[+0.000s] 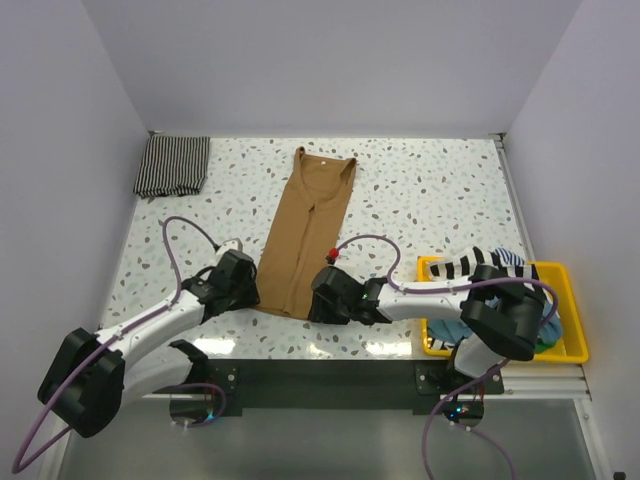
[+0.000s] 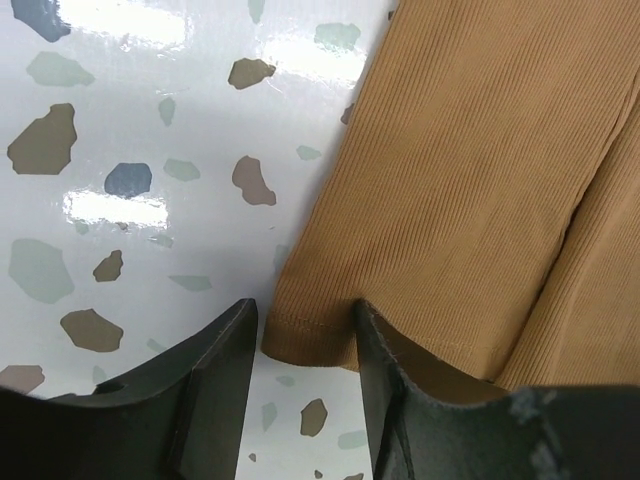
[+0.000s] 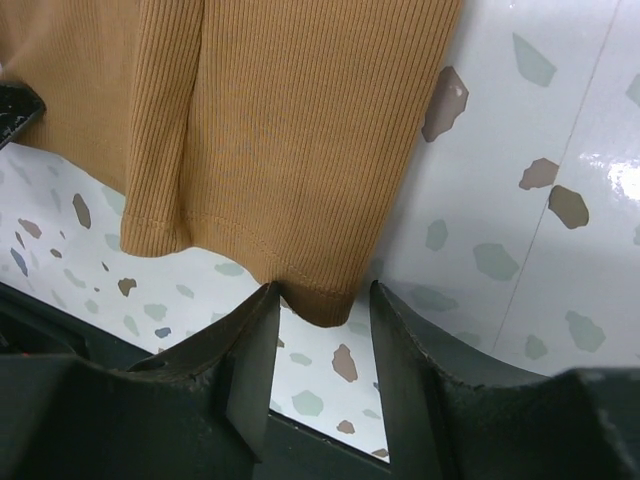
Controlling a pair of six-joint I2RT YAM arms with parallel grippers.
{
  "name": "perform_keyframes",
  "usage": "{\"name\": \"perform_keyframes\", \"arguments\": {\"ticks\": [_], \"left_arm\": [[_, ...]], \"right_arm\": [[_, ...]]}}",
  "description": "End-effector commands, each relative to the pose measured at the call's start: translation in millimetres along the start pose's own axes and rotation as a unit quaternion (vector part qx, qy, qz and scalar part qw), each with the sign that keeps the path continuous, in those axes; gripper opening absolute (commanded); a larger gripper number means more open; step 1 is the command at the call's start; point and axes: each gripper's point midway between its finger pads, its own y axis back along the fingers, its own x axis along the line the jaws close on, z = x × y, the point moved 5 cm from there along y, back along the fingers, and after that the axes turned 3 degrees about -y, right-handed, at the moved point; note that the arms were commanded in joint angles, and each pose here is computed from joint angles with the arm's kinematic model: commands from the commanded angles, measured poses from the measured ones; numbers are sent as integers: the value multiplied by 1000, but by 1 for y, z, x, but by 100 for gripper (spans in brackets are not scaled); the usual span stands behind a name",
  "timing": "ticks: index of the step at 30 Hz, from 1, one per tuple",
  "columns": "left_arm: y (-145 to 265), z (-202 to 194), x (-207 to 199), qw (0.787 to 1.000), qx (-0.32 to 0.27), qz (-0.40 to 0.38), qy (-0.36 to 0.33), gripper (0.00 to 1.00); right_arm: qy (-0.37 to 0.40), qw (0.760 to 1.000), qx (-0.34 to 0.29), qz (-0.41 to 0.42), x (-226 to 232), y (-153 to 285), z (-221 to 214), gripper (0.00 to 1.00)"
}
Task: Fold and stack the tank tops
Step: Fold the tank top
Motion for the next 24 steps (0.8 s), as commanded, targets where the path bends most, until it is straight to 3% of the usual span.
{"name": "perform_keyframes", "arguments": {"ticks": [1, 4, 8, 10, 13, 24], "left_arm": [[-7, -3, 5, 1000, -11, 5, 18, 46], [-9, -8, 3, 1000, -2, -4, 17, 33], [-9, -17, -5, 999, 17, -46, 20, 6], [-7, -23, -9, 998, 26, -57, 16, 0], [-1, -35, -18, 997, 39, -72, 5, 0], [32, -78, -27, 993, 74, -90, 6, 0]], "right_arm": [[-7, 1000, -7, -5, -1, -6, -1, 45], [5, 1000, -9, -17, -4, -6, 0, 36], [41, 998, -7, -51, -15, -1, 1, 25], [61, 996, -8, -64, -21, 2, 2, 17], [93, 992, -2, -90, -33, 13, 2, 10], [166, 977, 26, -132, -60, 63, -42, 9]]}}
